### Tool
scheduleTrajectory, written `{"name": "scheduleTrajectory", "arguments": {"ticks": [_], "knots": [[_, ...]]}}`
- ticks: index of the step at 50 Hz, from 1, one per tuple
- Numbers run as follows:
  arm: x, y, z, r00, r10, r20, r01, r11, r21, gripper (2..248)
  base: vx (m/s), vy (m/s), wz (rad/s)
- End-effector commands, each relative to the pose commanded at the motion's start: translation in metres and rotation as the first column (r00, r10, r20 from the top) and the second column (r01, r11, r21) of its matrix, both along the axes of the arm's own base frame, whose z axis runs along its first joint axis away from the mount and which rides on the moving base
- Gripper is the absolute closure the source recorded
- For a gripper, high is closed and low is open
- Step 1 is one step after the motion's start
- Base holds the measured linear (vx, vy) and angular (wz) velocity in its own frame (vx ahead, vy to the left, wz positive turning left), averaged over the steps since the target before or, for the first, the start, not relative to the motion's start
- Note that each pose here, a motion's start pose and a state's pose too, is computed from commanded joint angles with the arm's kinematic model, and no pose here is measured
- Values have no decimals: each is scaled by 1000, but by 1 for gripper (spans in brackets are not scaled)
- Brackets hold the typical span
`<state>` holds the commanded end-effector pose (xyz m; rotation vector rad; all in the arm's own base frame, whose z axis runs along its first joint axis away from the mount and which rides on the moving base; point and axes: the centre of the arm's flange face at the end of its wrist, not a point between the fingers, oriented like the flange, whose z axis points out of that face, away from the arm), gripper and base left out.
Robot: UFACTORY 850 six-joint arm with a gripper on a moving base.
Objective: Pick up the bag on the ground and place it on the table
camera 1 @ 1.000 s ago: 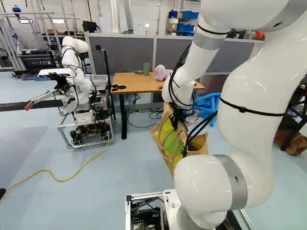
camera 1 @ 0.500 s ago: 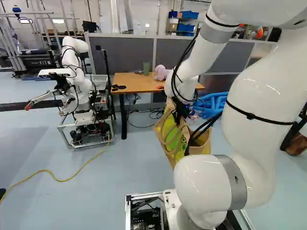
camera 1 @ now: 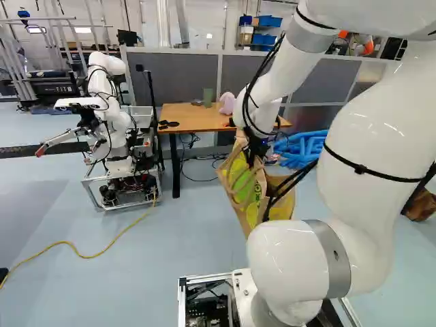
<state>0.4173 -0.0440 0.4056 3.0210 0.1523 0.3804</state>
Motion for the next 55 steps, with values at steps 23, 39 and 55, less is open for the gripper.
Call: {"name": "scheduleTrajectory", "arguments": {"ticks": [23, 39, 55], "knots": [[13, 11, 30, 999, -50, -4, 50, 998, 44, 228, 0, 0, 0], [17, 20, 51, 996, -77, -39, 80, 994, 78, 228, 0, 0, 0], [21, 26, 72, 992, -99, -80, 108, 988, 110, 228, 0, 0, 0]]}}
